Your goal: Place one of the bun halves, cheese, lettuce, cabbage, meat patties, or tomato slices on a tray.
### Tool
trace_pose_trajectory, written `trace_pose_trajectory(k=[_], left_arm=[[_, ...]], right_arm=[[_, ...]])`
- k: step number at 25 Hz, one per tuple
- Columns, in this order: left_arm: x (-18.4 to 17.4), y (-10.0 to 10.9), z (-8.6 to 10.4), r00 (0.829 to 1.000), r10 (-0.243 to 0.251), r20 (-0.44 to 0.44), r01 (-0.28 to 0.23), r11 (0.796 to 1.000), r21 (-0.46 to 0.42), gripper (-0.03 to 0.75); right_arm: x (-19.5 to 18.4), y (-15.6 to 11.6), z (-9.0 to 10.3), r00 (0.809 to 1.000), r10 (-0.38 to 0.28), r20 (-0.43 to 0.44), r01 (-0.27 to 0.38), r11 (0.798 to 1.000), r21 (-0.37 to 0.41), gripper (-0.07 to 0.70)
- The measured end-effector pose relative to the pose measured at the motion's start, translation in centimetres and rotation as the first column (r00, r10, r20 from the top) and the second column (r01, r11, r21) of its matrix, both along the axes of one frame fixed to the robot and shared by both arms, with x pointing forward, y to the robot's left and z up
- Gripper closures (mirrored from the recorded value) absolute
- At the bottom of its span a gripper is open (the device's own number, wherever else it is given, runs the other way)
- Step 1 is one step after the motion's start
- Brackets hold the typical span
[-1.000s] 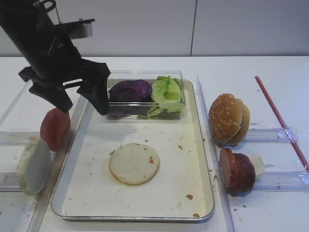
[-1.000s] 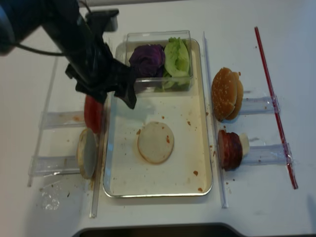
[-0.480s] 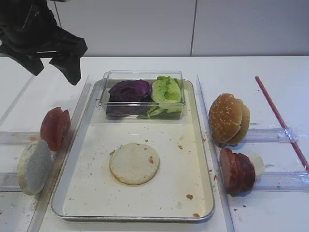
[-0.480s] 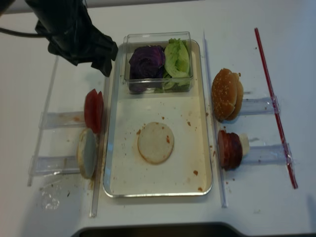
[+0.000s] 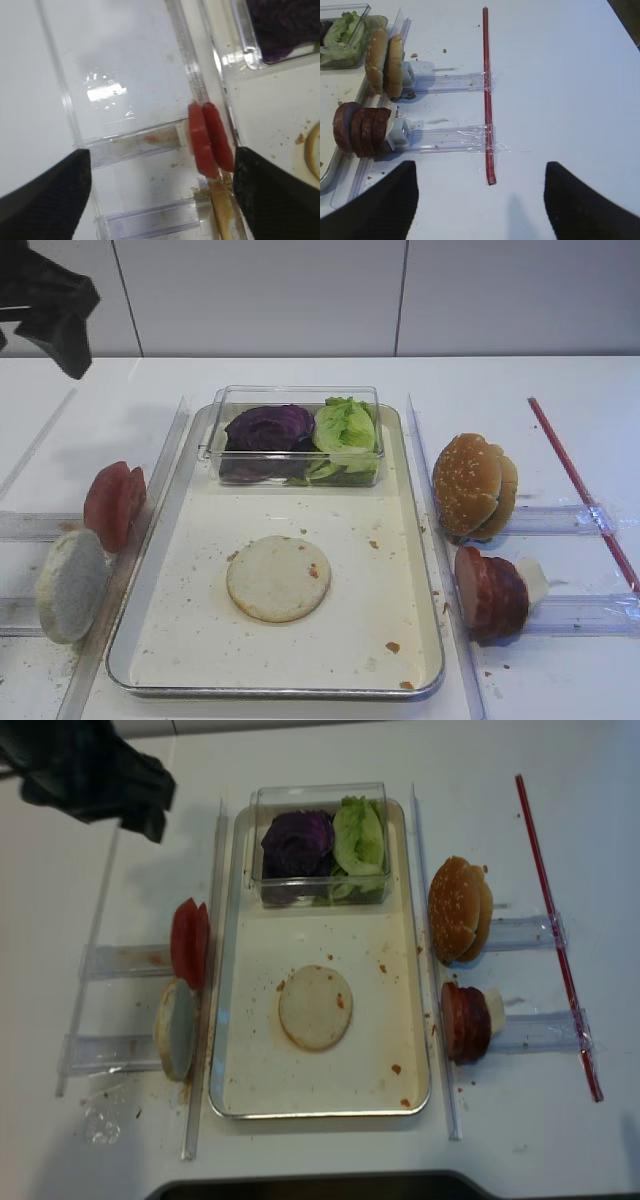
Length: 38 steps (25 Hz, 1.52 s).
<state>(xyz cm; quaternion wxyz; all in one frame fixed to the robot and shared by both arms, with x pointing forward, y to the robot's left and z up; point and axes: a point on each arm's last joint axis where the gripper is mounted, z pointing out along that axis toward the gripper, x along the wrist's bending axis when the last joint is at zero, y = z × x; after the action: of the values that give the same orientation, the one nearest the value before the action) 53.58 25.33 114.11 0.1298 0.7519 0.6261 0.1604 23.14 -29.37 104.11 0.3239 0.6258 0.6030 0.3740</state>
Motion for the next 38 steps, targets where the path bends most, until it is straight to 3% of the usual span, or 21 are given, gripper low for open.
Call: trace_pose_trajectory(k=[5, 9, 22, 28, 38], left_arm=[[-2.4, 3.6, 0.8, 0.995, 0.095, 0.025, -0.094, 0.995, -0.016, 0.182], [-5.2, 5.1, 1.4, 0.988, 0.144, 0.052, -0.143, 0.990, -0.018, 0.182], [-15.1, 5.2, 1.8, 0.974, 0.147, 0.174, -0.141, 0.989, -0.044, 0.189], [-20.9, 5.2, 1.3, 0.947, 0.147, 0.287, -0.134, 0.989, -0.063, 0.218], [-27.7, 5.3, -2.1, 0.900, 0.129, 0.417, -0.115, 0.992, -0.059, 0.225]], right_arm=[[0.0, 0.0, 0.0, 1.000, 0.000, 0.000, 0.000, 1.000, 0.000, 0.106], [0.0, 0.0, 0.0, 1.000, 0.000, -0.002, 0.000, 1.000, 0.000, 0.106], [0.0, 0.0, 0.0, 1.000, 0.000, -0.002, 0.000, 1.000, 0.000, 0.105], [0.0, 0.0, 0.0, 1.000, 0.000, -0.002, 0.000, 1.000, 0.000, 0.105], [0.0, 0.0, 0.0, 1.000, 0.000, -0.002, 0.000, 1.000, 0.000, 0.105]])
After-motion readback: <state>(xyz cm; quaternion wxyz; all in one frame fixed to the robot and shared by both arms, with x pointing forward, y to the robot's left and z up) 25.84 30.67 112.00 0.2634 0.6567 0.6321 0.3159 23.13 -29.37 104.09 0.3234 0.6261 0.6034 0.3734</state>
